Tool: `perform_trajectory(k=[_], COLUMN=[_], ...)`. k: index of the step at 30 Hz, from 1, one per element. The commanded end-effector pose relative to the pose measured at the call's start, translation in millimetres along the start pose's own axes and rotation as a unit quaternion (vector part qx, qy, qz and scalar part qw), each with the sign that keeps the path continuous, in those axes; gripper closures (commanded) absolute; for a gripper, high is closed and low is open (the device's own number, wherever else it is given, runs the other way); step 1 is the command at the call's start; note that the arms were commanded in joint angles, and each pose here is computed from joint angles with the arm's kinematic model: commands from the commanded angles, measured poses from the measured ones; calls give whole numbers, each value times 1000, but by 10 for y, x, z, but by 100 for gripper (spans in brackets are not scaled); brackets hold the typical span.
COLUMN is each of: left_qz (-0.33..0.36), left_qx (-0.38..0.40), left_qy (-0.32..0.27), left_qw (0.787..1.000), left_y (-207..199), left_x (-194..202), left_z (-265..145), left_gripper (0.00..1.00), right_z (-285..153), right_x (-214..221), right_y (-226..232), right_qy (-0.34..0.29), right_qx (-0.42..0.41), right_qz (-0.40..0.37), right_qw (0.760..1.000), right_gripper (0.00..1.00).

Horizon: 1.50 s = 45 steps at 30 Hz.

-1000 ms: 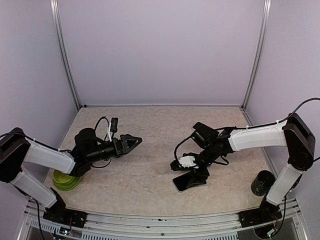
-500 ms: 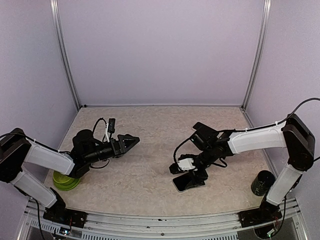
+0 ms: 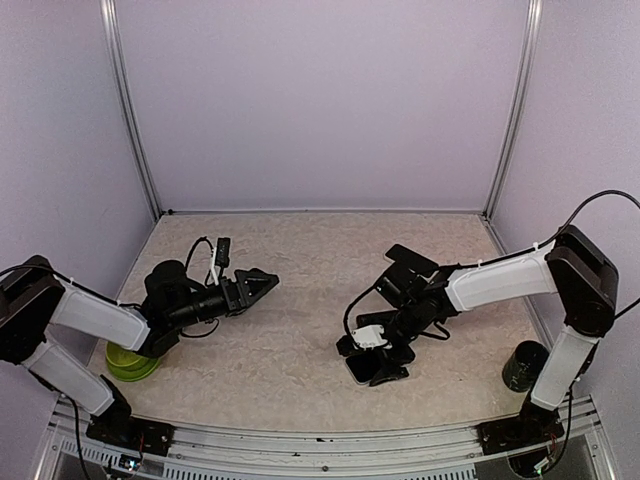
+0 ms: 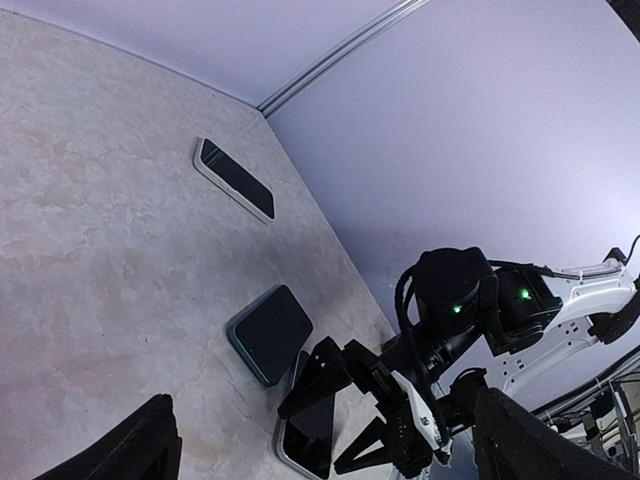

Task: Put the phone into the phone case
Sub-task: Pick up the phone at the center of the board.

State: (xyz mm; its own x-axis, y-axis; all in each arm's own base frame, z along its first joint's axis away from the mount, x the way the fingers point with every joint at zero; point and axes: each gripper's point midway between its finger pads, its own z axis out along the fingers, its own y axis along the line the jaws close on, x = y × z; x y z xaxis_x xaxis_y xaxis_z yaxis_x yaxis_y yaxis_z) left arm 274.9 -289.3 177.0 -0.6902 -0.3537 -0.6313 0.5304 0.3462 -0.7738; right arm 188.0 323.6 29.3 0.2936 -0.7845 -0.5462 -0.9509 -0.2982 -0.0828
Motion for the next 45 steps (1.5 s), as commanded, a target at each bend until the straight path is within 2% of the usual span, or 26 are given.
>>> perform_trajectory(k=[1, 9, 16, 20, 28, 37, 45], left_qz=[4, 0, -7, -10, -16, -24, -27], left_qx=[10, 6, 3, 4, 7, -7, -24], left_qy=[-5, -4, -6, -6, -3, 5, 21], left_qw=[1000, 1000, 1000, 1000, 1000, 1000, 999], left_y=[-20, 12, 42, 47, 51, 133, 244], left_x=[-28, -19, -31, -25, -20, 28, 94], left_z=[-21, -18, -22, -30, -8, 15, 111], left_gripper=[1, 1, 1, 1, 1, 1, 2], right_z=[128, 195, 236, 253, 226, 95, -128], right_x=[27, 26, 9, -7, -252, -481, -738], right_y=[42, 4, -32, -67, -309, -666, -963], right_qy=[4, -1, -5, -9, -54, -88, -143], right_qx=[-13, -13, -13, -8, 27, 106, 188], right_qz=[9, 18, 30, 33, 21, -2, -5], right_qw=[1000, 1000, 999, 999, 998, 990, 972], right_gripper=[2, 7, 17, 27, 40, 41, 43])
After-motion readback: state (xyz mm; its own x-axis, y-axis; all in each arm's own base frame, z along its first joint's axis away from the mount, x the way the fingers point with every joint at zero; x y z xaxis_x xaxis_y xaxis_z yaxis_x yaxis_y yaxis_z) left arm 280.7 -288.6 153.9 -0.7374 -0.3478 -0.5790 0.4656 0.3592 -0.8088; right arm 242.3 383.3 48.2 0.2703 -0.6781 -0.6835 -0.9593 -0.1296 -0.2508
